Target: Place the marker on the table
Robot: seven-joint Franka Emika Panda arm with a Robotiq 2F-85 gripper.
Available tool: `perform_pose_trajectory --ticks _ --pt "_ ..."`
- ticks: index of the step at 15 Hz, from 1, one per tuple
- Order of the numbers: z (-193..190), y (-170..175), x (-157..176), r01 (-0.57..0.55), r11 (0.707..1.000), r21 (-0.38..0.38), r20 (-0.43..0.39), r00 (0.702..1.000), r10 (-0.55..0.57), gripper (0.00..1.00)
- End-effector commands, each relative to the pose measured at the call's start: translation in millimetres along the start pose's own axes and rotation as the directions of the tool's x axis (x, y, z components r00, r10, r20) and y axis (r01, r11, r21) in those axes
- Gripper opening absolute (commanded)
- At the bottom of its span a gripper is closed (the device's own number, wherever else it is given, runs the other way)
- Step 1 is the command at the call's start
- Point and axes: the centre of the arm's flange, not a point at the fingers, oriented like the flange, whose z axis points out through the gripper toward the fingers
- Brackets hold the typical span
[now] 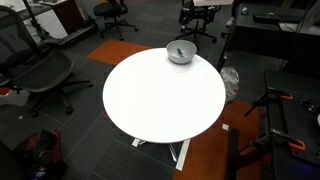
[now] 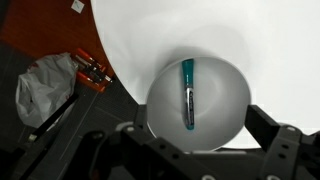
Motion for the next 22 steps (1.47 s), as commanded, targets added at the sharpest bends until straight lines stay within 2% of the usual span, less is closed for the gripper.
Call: perform_pose_trajectory --ticks 1,4,12,22 --pt "9 -13 27 0.011 1.0 -0.02 0.041 0.999 -0.01 1.0" --pt "23 -19 31 0.016 0.999 -0.034 0.056 0.998 -0.014 1.0" --pt "61 -23 30 0.03 0.999 -0.031 0.03 0.999 -0.029 1.0" --pt "100 -29 53 0.064 0.998 -0.021 -0.008 0.998 -0.064 1.0"
